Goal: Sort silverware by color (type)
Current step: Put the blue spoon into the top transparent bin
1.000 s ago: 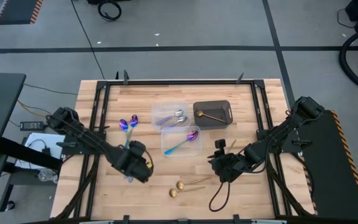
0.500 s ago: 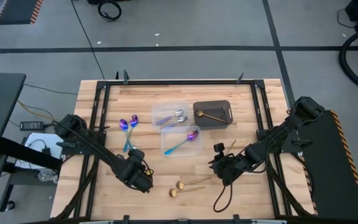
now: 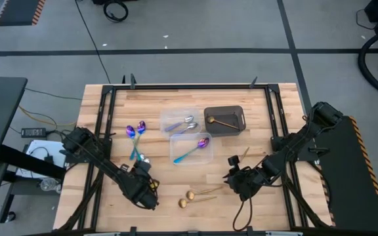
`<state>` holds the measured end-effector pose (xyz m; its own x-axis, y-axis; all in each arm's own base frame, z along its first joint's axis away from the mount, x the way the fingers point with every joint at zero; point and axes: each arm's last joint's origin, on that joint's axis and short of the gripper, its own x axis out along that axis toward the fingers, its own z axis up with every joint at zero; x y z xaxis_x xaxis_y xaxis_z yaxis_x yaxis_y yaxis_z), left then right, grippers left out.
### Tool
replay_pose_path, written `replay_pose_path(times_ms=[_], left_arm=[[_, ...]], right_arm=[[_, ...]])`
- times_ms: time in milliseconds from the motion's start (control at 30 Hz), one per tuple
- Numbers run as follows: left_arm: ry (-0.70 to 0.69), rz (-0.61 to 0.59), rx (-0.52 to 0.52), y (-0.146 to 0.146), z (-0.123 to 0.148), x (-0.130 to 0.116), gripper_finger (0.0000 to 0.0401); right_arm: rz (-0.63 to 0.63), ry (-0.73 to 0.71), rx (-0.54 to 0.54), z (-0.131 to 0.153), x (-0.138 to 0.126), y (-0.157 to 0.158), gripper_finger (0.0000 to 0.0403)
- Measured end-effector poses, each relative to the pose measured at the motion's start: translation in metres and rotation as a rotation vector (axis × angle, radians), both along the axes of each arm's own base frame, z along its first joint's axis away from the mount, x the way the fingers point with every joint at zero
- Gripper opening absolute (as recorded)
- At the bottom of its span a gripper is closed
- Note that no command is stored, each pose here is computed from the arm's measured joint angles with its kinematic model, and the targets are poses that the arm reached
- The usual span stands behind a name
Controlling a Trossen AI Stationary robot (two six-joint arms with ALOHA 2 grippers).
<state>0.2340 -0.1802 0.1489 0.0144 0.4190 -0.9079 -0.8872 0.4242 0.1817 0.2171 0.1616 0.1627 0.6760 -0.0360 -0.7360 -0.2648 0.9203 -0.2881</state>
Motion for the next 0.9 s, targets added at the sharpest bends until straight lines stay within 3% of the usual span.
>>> replay_pose_path(times_ms=[367,667,900], left_arm=[[-0.070,0.053,-0.064,0.010,-0.026,-0.003,0.0118],[-0.055,0.046,-0.103,0.012,-0.026,-0.001,0.0045],[-0.056,0.027,-0.101,0.010,-0.025,0.001,0.0044]], right_arm=[[0.008,-0.008,0.013,0.001,-0.002,0.004,0.0091],[0.013,-0.012,0.010,0.001,-0.001,0.004,0.0091],[0.014,-0.012,0.009,0.001,-0.002,0.004,0.0091]])
